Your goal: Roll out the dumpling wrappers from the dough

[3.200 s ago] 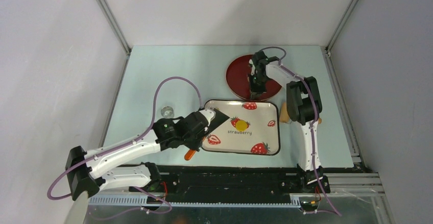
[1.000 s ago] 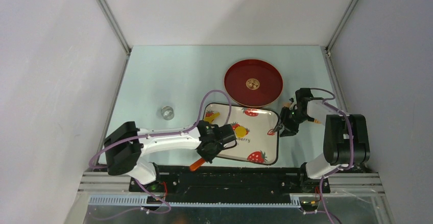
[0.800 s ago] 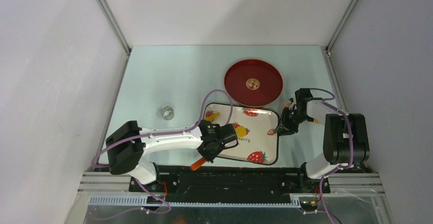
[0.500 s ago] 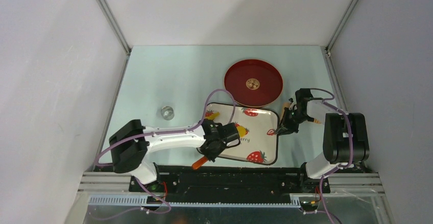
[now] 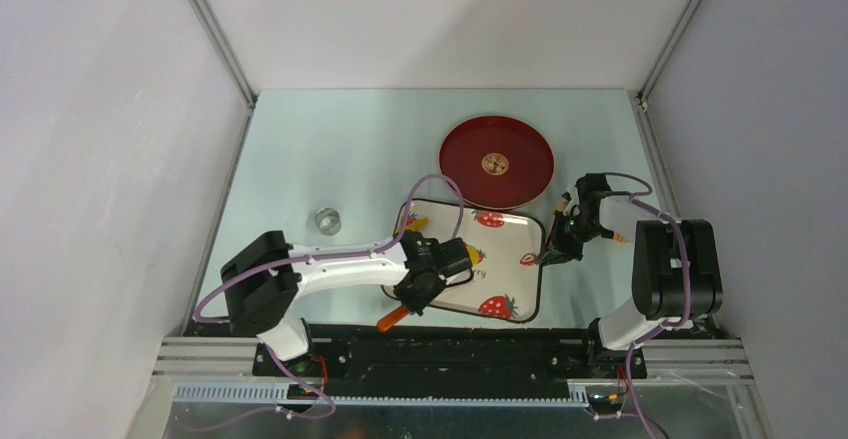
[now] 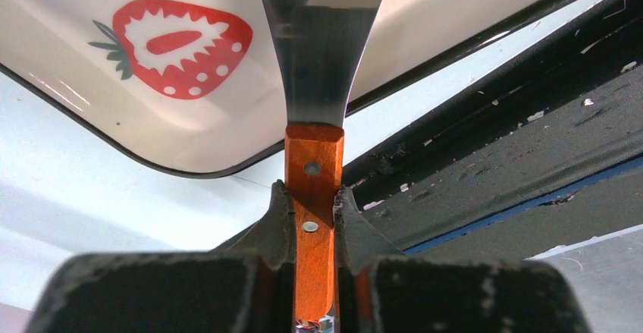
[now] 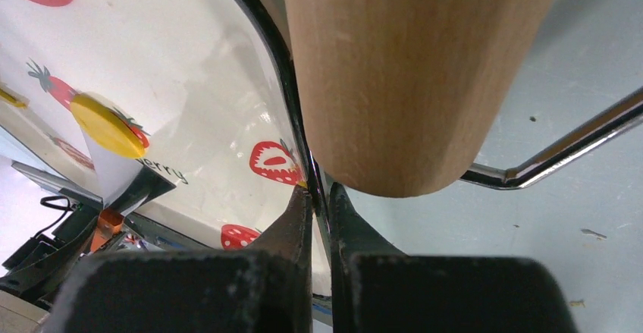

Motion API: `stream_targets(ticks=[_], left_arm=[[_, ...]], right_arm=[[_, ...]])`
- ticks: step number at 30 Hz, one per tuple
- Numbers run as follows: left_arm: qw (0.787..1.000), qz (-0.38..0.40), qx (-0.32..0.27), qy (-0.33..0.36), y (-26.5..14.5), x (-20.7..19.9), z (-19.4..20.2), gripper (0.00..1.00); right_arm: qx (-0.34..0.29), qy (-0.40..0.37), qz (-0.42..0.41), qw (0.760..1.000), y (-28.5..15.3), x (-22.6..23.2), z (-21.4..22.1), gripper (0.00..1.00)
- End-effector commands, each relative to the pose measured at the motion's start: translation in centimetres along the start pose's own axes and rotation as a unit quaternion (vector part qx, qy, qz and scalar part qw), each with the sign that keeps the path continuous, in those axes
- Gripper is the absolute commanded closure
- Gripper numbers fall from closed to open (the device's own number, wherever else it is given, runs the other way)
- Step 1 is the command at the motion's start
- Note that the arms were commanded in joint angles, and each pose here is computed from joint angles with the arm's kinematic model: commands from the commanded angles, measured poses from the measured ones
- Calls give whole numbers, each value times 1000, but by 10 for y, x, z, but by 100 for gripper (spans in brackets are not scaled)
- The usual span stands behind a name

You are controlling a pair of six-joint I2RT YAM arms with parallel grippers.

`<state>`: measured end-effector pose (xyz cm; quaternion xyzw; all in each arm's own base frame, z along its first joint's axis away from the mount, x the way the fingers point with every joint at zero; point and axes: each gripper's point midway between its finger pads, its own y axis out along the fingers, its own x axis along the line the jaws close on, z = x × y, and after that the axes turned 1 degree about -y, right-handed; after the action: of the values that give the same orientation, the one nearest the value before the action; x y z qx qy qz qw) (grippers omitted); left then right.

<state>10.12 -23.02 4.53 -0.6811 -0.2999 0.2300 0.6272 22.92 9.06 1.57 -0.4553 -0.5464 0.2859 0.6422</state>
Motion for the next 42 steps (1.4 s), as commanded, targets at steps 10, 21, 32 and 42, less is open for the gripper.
stream_targets(ticks=[10,21,32,42], left_arm=[[1000,13,-6,3,-6,3,-22,100],[1000,9,-15,0,-7,1,-38,100],[1000,6,-9,-3,-3,3,-40,100],[1000,-12,-3,-17,-13,24,-5,100]], right_arm=[[1,6,9,1000,5,-1,1,100],[5,3,9,1000,6,0,2,100],[8,1,7,1000,7,1,3,100],[10,0,5,1000,8,2,4,100]])
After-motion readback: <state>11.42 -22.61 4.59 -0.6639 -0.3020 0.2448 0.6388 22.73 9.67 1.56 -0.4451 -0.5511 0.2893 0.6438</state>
